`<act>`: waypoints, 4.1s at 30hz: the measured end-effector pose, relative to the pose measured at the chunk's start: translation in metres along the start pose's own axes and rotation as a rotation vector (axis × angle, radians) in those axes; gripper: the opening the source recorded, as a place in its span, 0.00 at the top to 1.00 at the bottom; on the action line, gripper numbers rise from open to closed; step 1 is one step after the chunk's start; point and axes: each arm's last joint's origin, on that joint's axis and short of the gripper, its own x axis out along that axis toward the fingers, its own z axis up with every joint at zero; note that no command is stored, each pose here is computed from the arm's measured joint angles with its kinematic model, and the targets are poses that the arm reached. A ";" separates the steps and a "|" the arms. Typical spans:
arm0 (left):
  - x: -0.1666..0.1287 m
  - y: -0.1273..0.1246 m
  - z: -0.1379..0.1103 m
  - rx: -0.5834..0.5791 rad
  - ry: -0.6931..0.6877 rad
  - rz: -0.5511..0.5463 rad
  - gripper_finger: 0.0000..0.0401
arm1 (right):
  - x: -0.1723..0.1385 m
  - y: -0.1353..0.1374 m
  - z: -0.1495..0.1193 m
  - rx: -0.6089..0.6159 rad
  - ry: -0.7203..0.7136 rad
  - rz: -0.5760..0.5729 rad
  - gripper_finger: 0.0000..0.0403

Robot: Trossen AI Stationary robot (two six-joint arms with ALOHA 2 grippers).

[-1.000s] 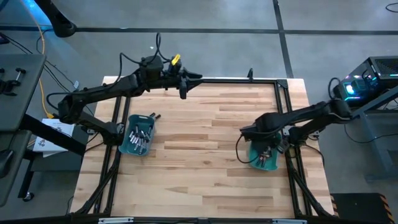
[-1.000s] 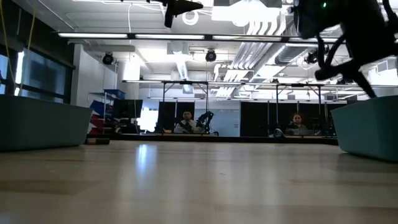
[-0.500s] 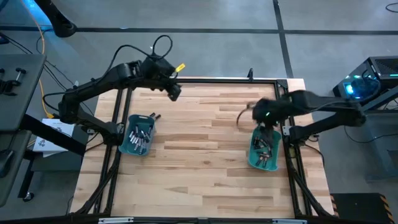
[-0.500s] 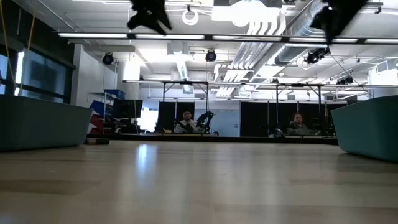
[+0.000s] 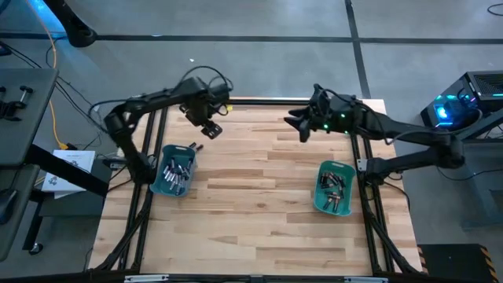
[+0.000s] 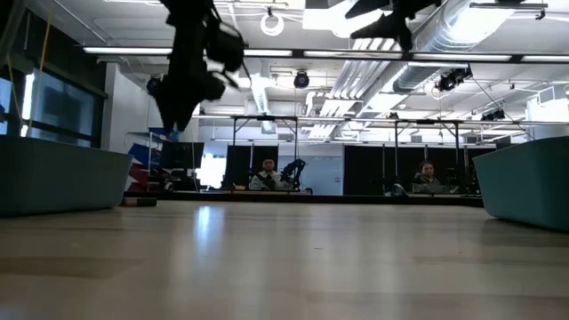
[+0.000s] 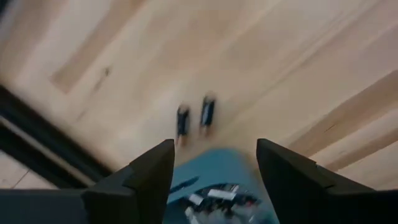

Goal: Sort batteries
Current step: Put the black battery into the green bin

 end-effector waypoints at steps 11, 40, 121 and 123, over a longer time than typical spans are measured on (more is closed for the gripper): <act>0.074 0.008 0.035 0.135 0.317 0.031 0.49 | 0.011 -0.003 -0.004 -0.071 0.097 0.104 0.52; 0.145 0.006 0.038 0.452 0.387 -0.108 0.63 | -0.026 -0.024 0.011 -0.101 0.046 0.023 0.52; 0.025 0.039 0.102 0.091 -0.507 -0.532 0.92 | -0.036 -0.030 0.004 -0.115 0.017 0.111 0.52; -0.003 0.029 0.104 0.132 -0.695 -0.668 0.92 | -0.026 -0.035 -0.008 -0.087 0.006 0.115 0.52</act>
